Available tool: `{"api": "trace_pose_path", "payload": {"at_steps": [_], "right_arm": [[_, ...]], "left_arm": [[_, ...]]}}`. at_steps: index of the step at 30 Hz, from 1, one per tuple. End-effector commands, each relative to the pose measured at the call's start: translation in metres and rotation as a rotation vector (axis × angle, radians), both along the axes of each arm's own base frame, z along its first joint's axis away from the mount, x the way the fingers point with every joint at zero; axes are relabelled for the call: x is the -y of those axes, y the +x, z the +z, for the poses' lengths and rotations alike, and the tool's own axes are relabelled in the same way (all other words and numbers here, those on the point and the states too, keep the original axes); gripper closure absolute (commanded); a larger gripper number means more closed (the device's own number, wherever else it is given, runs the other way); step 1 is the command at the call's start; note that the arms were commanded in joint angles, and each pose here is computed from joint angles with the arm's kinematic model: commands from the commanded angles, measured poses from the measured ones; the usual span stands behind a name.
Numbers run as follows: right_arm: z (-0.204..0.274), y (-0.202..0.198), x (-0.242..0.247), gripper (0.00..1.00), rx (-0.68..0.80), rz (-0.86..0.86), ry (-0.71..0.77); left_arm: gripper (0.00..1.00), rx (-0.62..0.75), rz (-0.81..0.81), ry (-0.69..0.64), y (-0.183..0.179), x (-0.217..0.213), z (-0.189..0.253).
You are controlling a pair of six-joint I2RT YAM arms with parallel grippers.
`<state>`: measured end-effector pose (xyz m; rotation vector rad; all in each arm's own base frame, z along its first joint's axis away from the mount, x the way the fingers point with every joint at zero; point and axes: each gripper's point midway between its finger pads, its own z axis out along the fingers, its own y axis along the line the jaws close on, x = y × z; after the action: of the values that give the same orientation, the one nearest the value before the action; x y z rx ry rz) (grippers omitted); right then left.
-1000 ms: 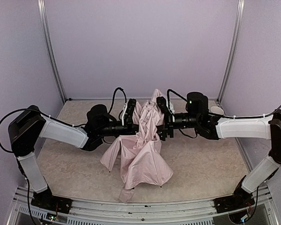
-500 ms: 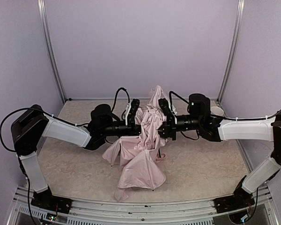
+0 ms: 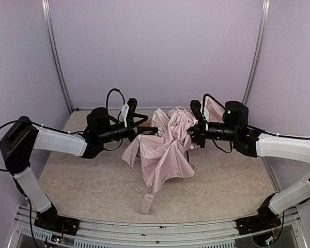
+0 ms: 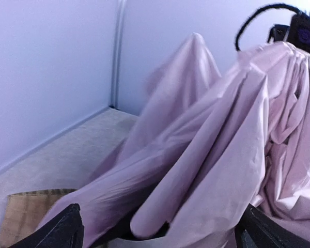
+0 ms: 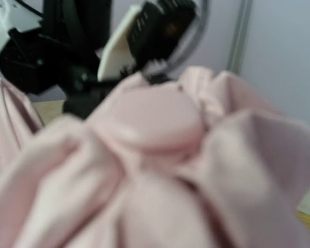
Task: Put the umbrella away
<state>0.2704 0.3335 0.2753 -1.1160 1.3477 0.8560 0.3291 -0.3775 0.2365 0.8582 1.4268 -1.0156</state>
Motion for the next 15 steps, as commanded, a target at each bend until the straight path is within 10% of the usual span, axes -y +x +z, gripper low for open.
{"api": "trace_pose_path", "payload": {"at_steps": [1, 9, 15], "right_arm": [[0.036, 0.005, 0.022, 0.88, 0.083, -0.057, 0.062], [0.072, 0.014, 0.052, 0.89, 0.166, -0.127, 0.078], [0.111, 0.030, 0.075, 0.87, 0.261, -0.224, 0.053]], "left_arm": [[0.01, 0.061, 0.273, 0.026, 0.040, -0.051, 0.017], [0.01, 0.122, 0.530, 0.040, 0.047, -0.118, 0.037], [0.26, 0.281, 0.080, -0.011, -0.056, -0.093, 0.070]]}}
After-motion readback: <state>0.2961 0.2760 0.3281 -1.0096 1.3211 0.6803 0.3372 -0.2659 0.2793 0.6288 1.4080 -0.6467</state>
